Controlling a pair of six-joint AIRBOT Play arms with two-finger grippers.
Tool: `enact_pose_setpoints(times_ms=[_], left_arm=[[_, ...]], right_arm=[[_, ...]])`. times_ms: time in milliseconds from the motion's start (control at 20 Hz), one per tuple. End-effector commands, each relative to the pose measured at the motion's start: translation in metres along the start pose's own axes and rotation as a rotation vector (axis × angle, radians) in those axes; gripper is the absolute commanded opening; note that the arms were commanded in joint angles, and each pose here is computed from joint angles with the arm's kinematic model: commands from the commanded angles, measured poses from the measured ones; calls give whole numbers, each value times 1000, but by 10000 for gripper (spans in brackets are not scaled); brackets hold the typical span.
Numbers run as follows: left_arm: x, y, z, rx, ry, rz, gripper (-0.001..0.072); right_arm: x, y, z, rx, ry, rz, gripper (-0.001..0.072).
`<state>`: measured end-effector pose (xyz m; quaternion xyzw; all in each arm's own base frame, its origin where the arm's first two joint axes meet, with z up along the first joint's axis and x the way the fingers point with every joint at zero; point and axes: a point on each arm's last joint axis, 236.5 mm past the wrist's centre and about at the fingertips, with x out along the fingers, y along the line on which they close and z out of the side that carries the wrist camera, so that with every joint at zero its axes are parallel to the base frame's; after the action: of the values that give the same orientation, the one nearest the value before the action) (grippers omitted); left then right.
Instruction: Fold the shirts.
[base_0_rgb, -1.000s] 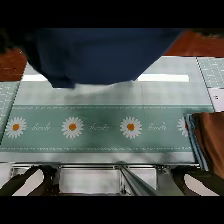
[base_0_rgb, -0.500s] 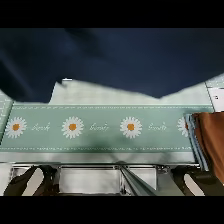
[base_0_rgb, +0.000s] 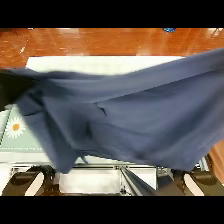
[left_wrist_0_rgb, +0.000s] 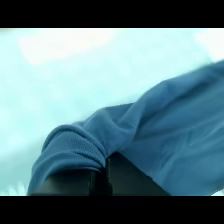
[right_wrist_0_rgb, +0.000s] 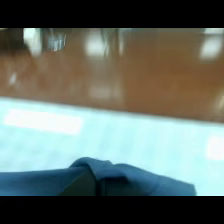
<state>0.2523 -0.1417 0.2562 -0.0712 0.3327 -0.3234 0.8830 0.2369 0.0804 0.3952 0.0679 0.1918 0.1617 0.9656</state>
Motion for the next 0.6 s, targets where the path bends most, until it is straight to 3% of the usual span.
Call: enact_pose_setpoints(times_ms=[0,250,550], left_arm=[[98,72,-67,-248,160,26,21],[207,144,-85,-507,319,-14,21],[279,197,-67,-549,388,-48,21]], right_arm=[[84,-22,-40,65,167,27,22],[237,-73,-104,201,396,33,21],[375,-114,-185,423,511,33,22]])
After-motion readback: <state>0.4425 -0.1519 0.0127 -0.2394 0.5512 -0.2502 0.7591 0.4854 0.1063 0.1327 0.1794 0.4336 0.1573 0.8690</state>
